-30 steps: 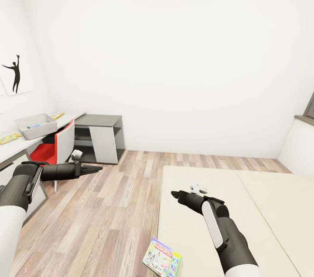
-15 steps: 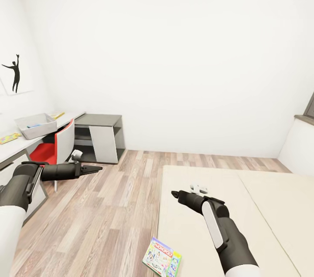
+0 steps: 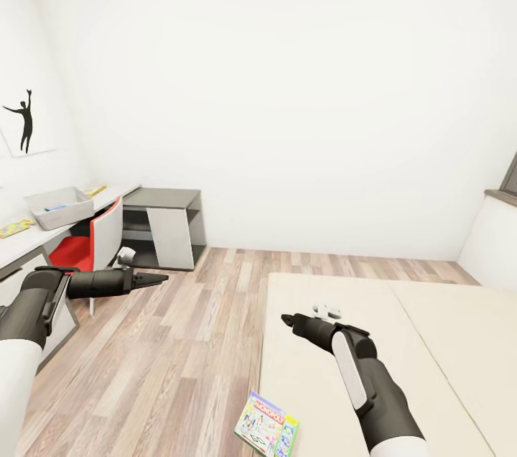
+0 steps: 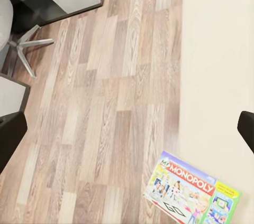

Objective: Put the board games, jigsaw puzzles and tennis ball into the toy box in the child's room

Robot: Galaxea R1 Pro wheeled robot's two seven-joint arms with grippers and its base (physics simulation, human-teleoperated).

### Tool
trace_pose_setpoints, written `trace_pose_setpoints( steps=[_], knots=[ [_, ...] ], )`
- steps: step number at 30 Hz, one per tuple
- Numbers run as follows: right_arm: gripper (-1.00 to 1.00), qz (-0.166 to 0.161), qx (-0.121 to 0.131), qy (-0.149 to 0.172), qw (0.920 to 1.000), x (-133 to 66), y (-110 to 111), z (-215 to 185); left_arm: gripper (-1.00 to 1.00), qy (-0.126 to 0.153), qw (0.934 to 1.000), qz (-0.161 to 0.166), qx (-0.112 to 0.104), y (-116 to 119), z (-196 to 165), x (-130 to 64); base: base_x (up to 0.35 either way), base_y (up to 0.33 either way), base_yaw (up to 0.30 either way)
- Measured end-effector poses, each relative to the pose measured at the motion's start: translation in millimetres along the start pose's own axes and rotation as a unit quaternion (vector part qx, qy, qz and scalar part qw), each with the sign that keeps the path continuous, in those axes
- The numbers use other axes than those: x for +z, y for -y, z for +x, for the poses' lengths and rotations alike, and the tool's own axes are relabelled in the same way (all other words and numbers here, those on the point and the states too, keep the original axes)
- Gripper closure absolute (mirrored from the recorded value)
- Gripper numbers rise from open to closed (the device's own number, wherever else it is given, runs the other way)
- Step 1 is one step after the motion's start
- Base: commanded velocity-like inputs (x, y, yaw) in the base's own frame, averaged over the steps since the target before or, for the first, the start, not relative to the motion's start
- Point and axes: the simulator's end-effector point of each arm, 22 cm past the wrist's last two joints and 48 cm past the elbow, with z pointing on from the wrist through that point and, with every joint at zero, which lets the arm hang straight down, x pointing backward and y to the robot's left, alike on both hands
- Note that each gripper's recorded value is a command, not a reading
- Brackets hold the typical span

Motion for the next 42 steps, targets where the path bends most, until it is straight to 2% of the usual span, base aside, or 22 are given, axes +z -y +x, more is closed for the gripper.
trace_pose_setpoints(
  steps=[29, 42],
  knots=[
    [-1.00, 0.001, 0.001, -0.003, 1.0000, 2.1, 0.8, 2.4, -1.00, -0.002, 1.0000, 0.000, -0.003, -3.2, 1.9, 1.6, 0.000, 0.011, 0.000],
    [-1.00, 0.000, 0.001, -0.003, 1.0000, 2.1, 0.3, 2.4, -1.00, -0.002, 1.0000, 0.000, -0.003, -3.3, 2.0, 1.6, 0.000, 0.006, -0.114]
  ],
)
